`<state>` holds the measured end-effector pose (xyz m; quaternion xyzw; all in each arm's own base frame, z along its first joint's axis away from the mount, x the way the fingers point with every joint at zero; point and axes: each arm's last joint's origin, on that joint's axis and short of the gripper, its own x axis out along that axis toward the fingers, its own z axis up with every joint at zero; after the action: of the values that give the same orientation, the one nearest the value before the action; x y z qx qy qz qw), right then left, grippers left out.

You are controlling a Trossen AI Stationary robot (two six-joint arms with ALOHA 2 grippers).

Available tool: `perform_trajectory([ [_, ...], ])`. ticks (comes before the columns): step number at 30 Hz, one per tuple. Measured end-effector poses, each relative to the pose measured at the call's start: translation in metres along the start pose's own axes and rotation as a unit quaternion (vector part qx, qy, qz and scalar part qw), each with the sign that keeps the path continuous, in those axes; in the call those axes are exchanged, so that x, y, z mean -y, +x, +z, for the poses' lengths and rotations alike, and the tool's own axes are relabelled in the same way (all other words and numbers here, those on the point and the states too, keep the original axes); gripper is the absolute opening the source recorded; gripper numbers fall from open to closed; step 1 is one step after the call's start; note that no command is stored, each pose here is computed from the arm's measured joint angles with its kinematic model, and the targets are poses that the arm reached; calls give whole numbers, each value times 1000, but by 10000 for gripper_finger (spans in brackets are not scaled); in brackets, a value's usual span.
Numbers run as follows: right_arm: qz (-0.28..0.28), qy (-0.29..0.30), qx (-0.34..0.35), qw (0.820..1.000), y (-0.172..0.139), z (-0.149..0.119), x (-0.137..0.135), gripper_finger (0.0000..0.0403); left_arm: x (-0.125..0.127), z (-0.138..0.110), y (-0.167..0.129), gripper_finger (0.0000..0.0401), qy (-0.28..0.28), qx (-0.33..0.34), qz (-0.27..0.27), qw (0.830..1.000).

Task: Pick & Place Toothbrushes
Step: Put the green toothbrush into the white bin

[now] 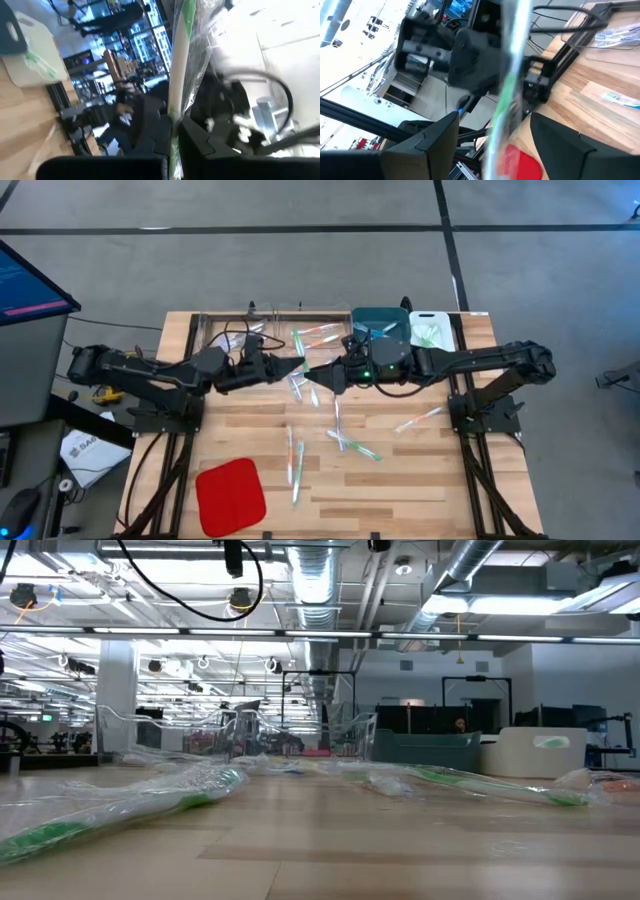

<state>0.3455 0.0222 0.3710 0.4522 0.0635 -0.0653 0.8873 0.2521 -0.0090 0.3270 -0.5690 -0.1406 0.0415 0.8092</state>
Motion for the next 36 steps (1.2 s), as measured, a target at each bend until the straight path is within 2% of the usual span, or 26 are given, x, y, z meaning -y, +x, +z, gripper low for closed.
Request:
perform_trajectory([
  [8, -5, -1, 2, 1000, 0, 1, 2, 240, -5, 1, 4, 6, -8, 13, 9, 1000],
  [23, -21, 2, -3, 1000, 1, 3, 7, 232, -9, 0, 27, 6, -5, -14, 9, 1000],
  [29, -10, 3, -26, 1000, 0, 1, 6, 166, -9, 0, 27, 6, -5, -14, 7, 1000],
  [36, 2, 2, -55, 998, 0, -1, 6, 30, -7, -1, 26, 7, 0, -23, 2, 1000],
])
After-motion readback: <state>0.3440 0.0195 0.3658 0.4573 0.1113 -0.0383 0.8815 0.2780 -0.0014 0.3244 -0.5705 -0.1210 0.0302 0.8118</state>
